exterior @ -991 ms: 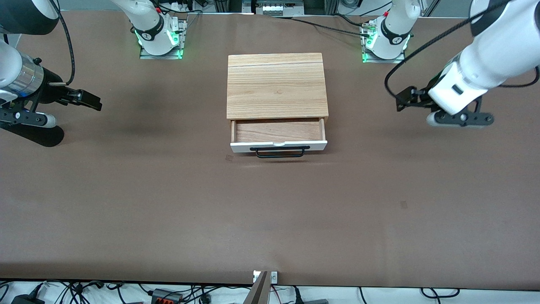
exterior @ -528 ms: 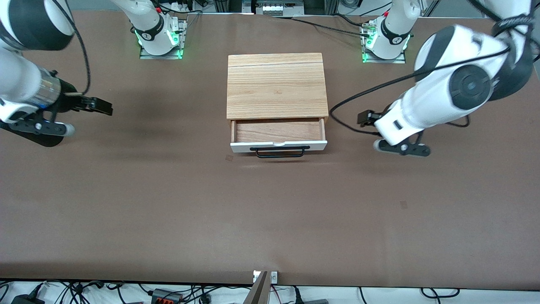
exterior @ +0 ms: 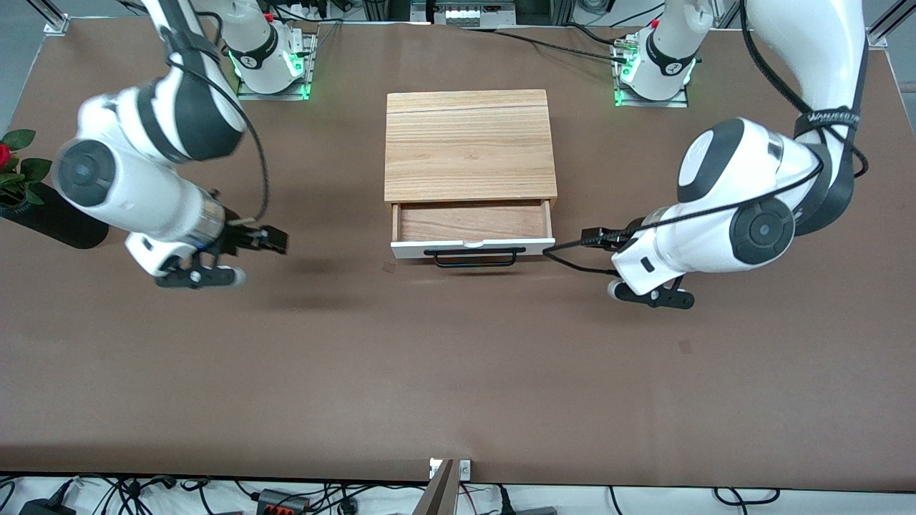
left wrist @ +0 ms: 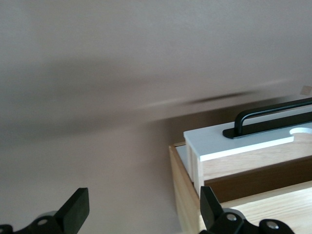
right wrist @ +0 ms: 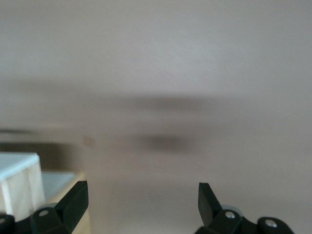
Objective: Close drawer with both arms simultaneously
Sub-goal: 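Move both grippers toward the white drawer front on either side, then push the white drawer front into the box with both grippers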
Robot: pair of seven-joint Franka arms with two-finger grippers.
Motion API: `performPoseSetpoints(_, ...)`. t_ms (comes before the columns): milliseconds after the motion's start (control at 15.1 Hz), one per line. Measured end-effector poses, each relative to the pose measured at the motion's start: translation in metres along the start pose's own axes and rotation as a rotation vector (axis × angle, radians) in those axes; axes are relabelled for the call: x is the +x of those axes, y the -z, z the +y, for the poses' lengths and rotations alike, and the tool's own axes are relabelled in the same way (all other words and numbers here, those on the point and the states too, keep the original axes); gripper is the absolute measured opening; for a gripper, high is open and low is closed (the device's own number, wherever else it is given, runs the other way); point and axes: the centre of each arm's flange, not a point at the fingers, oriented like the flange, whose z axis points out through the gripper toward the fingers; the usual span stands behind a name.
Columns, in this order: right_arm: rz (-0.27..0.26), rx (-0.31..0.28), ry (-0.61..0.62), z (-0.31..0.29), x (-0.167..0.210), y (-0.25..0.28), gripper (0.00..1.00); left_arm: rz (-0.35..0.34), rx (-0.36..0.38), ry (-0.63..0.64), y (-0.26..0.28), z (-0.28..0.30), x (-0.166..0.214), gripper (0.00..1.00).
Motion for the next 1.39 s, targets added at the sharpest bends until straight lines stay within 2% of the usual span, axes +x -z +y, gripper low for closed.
performPoseSetpoints(264, 0.069, 0.135, -0.043, -0.032, 0.019, -0.043, 1.0, 0.018, -0.045, 0.003, -0.025, 0.005, 0.021, 1.0)
performPoseSetpoints(528, 0.163, 0.189, -0.023, -0.079, 0.023, -0.077, 1.0, 0.036, -0.058, -0.003, -0.053, 0.015, 0.037, 1.0)
performPoseSetpoints(660, 0.189, 0.21, -0.013, -0.1, 0.02, -0.092, 1.0, 0.04, -0.058, -0.013, -0.061, 0.022, 0.039, 1.0)
performPoseSetpoints(991, 0.178, 0.221, 0.046, -0.148, -0.001, -0.11, 1.0, 0.022, -0.051, -0.009, -0.076, 0.02, 0.045, 1.0)
performPoseSetpoints(1387, 0.157, 0.216, 0.082, -0.17, -0.013, -0.124, 1.0, -0.01, -0.034, -0.025, -0.101, 0.029, 0.048, 1.0)
